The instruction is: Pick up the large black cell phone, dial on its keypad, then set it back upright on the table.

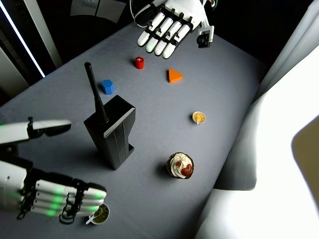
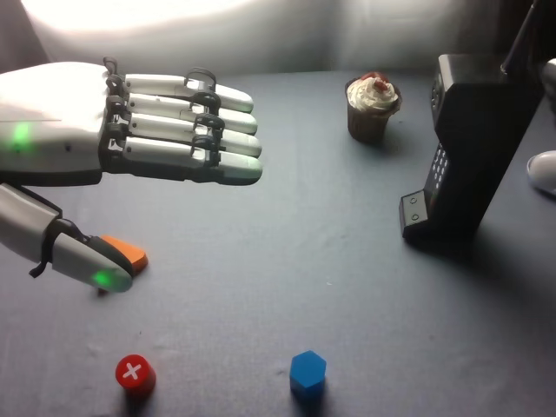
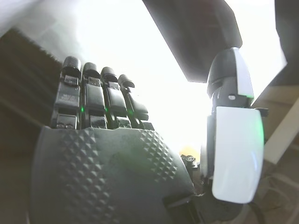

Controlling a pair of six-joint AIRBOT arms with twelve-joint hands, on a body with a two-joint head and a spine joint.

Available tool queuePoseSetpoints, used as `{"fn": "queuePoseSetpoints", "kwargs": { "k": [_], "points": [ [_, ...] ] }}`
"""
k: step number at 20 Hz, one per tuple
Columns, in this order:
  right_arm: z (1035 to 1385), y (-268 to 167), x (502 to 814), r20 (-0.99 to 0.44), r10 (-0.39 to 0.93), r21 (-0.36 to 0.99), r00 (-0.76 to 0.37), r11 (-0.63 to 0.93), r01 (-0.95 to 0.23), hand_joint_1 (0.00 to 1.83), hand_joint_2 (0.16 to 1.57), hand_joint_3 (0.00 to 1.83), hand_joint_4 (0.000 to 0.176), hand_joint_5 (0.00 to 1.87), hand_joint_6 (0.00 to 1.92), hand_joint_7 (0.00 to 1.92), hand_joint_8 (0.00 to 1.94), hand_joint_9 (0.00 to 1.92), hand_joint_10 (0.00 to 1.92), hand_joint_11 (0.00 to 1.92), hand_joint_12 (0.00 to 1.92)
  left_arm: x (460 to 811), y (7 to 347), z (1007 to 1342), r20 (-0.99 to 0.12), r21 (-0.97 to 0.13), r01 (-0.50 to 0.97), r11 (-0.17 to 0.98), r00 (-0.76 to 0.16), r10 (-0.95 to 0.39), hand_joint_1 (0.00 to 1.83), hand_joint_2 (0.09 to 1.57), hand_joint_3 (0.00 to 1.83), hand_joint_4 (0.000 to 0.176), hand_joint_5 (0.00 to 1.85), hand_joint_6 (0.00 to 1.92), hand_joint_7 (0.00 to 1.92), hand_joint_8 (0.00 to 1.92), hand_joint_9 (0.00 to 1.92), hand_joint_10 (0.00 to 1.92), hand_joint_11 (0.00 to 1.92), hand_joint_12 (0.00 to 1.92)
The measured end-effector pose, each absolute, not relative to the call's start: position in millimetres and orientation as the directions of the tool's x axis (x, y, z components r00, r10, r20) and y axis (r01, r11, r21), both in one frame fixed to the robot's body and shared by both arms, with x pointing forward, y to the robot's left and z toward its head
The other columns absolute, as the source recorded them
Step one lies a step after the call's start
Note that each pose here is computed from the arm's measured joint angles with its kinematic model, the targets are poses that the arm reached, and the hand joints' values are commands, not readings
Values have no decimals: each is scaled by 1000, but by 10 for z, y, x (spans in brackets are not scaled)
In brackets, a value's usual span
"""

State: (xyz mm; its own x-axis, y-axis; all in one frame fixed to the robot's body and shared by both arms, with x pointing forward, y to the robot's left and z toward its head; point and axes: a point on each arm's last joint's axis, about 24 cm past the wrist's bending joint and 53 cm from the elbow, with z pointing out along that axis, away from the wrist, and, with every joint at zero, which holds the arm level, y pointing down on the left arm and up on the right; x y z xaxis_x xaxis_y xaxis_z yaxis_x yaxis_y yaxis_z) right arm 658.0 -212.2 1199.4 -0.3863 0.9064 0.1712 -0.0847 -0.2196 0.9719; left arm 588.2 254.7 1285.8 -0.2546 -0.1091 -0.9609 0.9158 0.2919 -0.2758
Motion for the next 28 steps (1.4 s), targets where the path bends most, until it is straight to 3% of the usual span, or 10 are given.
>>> {"fn": "queuePoseSetpoints", "kwargs": {
  "k": [2, 7, 14, 18, 20, 28],
  "points": [
    [11982, -2070, 6563, 176, 902, 972, -395, -222, -73, 734, 934, 0, 0, 0, 0, 0, 0, 10, 1, 0, 158, 5881, 2547, 12860, -961, -275, 916, 291, -254, -109, 33, 1178, 0, 11, 144, 3, 189, 3, 144, 6, 0, 223],
    [12007, -2053, 6600, 174, 900, 971, -399, -223, -81, 723, 944, 2, 0, 0, 0, 0, 0, 0, 0, 0, 14, 5881, 2548, 12862, -961, -275, 916, 291, -254, -110, 17, 1177, 1, 9, 135, 0, 173, 0, 130, 0, 0, 266],
    [12142, -1880, 6657, 173, 883, 966, -437, -238, -99, 611, 874, 0, 0, 0, 0, 0, 0, 0, 0, 29, 22, 5888, 2572, 12886, -962, -273, 916, 294, -249, -115, 13, 1193, 2, 10, 131, 0, 150, 1, 96, 0, 0, 136],
    [12223, -1842, 6677, 205, 877, 956, -435, -275, -104, 619, 866, 0, 0, 0, 0, 0, 0, 0, 0, 18, 21, 5892, 2584, 12891, -962, -272, 916, 296, -249, -116, 0, 1184, 0, 12, 112, 0, 147, 1, 105, 1, 0, 192],
    [12259, -1823, 6678, 243, 872, 946, -426, -311, -97, 638, 869, 0, 0, 0, 0, 0, 0, 0, 0, 3, 16, 5891, 2584, 12895, -961, -273, 916, 295, -249, -117, 0, 1191, 1, 6, 107, 7, 136, 10, 84, 9, 0, 91],
    [12237, -1777, 6659, 323, 857, 924, -402, -377, -63, 747, 912, 10, 0, 0, 0, 0, 0, 0, 0, 0, 0, 5889, 2595, 12902, -961, -273, 916, 294, -248, -118, 9, 1187, 0, 6, 125, 0, 147, 0, 99, 1, 0, 193]
  ]
}}
